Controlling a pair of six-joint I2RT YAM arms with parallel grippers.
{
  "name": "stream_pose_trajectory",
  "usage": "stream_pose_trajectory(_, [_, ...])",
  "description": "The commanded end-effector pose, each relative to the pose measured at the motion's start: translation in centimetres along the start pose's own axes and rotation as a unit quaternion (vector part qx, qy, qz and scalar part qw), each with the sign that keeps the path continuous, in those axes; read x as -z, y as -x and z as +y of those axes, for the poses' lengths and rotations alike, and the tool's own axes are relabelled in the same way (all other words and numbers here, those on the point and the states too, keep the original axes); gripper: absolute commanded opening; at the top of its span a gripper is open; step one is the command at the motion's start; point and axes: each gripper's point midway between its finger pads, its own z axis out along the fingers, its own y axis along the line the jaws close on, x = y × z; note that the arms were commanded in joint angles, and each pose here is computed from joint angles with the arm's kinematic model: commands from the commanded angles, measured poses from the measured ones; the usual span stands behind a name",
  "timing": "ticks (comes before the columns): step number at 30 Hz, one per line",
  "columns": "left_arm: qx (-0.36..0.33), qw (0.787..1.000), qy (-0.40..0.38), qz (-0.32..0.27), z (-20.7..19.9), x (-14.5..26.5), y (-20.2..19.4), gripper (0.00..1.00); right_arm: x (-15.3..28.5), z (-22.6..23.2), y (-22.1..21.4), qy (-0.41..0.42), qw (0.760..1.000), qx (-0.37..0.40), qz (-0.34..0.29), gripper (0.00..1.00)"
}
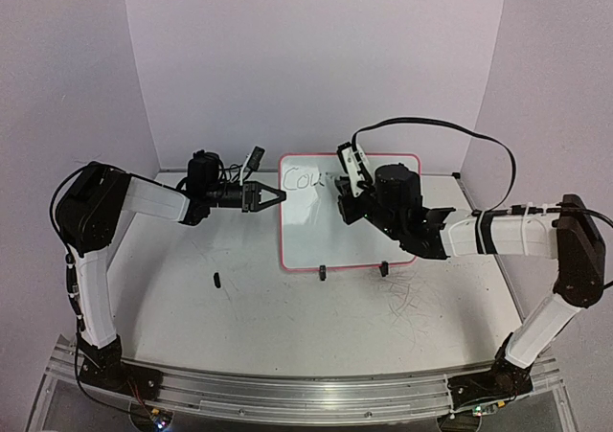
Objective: Write a sentence on the whiteboard
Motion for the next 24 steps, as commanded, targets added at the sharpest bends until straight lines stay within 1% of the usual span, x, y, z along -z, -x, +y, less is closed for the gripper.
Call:
stream_pose_trajectory(1, [-0.03,0.999,-0.03,-0.004,-2.9,-0.1,1.7,0.0,-0.2,-0.2,2.2,-0.001,0.999,-0.006,-0.033,0.0])
stream_pose_trajectory(8, [-0.031,0.999,-0.03,-0.005,-2.9,0.0,1.8,0.0,-0.7,-0.7,1.7,-0.02,0.999,-0.01,-0.025,0.0])
stream_pose_trajectory(24, [-0.031,0.999,-0.031,-0.004,-3.0,0.0,1.8,0.0,-1.5,-0.6,2.3,-0.023,0.999,-0.013,-0.032,0.0])
